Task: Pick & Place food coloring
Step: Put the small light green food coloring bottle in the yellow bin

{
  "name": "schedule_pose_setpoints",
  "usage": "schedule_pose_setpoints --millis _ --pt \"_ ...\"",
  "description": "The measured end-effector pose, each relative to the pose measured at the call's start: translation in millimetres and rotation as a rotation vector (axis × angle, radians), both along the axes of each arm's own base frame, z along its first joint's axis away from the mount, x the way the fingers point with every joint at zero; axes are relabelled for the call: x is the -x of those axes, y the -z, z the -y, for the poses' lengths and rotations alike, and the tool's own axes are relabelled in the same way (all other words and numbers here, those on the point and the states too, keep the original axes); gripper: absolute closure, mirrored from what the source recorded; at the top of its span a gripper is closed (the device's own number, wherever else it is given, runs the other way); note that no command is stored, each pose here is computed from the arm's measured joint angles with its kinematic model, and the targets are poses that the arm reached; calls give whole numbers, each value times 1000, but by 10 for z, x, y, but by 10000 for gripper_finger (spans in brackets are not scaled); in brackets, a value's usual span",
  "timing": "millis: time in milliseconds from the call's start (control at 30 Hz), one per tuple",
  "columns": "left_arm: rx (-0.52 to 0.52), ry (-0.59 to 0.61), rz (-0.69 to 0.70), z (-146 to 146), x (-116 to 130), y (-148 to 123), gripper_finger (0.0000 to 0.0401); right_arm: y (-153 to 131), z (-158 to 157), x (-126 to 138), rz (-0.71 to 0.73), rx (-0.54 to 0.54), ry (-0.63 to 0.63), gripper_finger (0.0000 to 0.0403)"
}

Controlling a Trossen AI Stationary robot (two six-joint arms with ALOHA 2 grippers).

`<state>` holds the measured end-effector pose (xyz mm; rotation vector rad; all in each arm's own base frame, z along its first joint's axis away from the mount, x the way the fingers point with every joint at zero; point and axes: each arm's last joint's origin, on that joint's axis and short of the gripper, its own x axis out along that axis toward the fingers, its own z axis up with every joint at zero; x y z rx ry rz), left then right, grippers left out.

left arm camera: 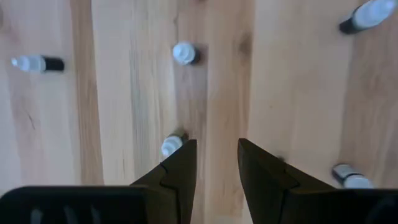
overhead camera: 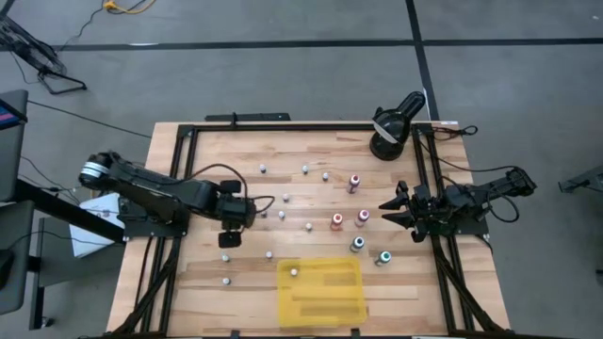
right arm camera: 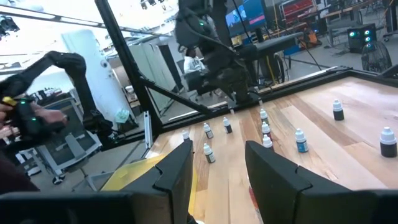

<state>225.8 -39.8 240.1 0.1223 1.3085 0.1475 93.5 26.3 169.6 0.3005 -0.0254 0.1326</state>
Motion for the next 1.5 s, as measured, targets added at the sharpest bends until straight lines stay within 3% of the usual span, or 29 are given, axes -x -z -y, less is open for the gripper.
schedule_pose_setpoints --millis 300,633,1033,1500 --pt "-48 102 -27 -173 253 175 292 -1 0 0 0 0 0 264" --pt "-92 178 -47 -399 174 244 292 0 0 0 0 0 0 265" --pt "3 159 -163 -577 4 536 292 0 0 0 0 0 0 265" --pt "49 148 -181 -605 44 649 292 0 0 0 0 0 0 264"
